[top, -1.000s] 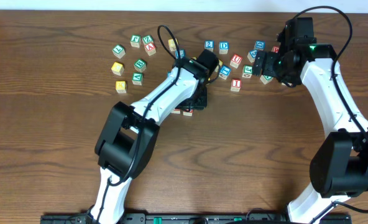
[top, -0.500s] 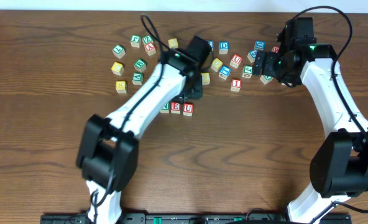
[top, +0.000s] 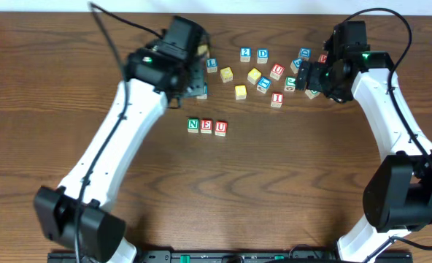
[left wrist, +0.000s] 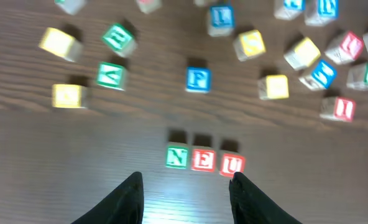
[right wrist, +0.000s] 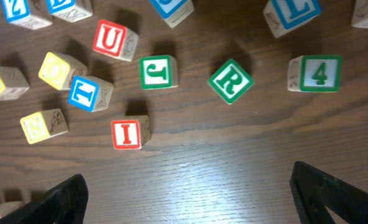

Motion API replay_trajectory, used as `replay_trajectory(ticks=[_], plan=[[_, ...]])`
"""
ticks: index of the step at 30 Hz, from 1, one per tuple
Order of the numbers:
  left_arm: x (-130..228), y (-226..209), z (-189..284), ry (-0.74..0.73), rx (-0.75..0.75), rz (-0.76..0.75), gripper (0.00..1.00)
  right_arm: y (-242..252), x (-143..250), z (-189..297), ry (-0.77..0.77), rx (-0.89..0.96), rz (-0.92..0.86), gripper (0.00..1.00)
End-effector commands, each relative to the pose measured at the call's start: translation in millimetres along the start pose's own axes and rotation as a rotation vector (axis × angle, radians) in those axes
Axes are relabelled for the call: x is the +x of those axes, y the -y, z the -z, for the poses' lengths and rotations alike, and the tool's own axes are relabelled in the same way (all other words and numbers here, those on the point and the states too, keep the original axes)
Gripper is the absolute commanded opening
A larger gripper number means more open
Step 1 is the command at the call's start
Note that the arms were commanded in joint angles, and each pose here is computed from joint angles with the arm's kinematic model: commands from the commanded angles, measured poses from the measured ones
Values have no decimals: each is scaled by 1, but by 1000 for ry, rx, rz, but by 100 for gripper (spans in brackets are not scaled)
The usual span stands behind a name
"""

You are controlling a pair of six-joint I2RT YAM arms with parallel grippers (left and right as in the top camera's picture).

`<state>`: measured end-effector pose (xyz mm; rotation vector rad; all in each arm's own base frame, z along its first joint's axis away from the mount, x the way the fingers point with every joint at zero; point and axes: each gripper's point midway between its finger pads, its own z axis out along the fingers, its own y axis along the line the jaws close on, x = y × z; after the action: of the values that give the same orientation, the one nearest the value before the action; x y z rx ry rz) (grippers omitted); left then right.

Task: Spell out NEURIPS
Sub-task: 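Raise the left arm away and swing the right gripper toward the row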

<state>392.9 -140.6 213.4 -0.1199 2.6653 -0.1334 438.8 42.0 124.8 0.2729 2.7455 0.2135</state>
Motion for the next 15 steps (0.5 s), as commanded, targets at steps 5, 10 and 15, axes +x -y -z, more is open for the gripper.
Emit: replay_trajectory(ticks=[5,10,15], plan=[[-20,-49,22,48,-60,41,44,-28,15,-7,-34,-20,95,95],[-24,-77,20,39,-98,46,44,-61,35,-7,-78,-71,162,78],[-28,-99,20,40,-124,94,45,-94,53,-6,-103,-118,219,50]])
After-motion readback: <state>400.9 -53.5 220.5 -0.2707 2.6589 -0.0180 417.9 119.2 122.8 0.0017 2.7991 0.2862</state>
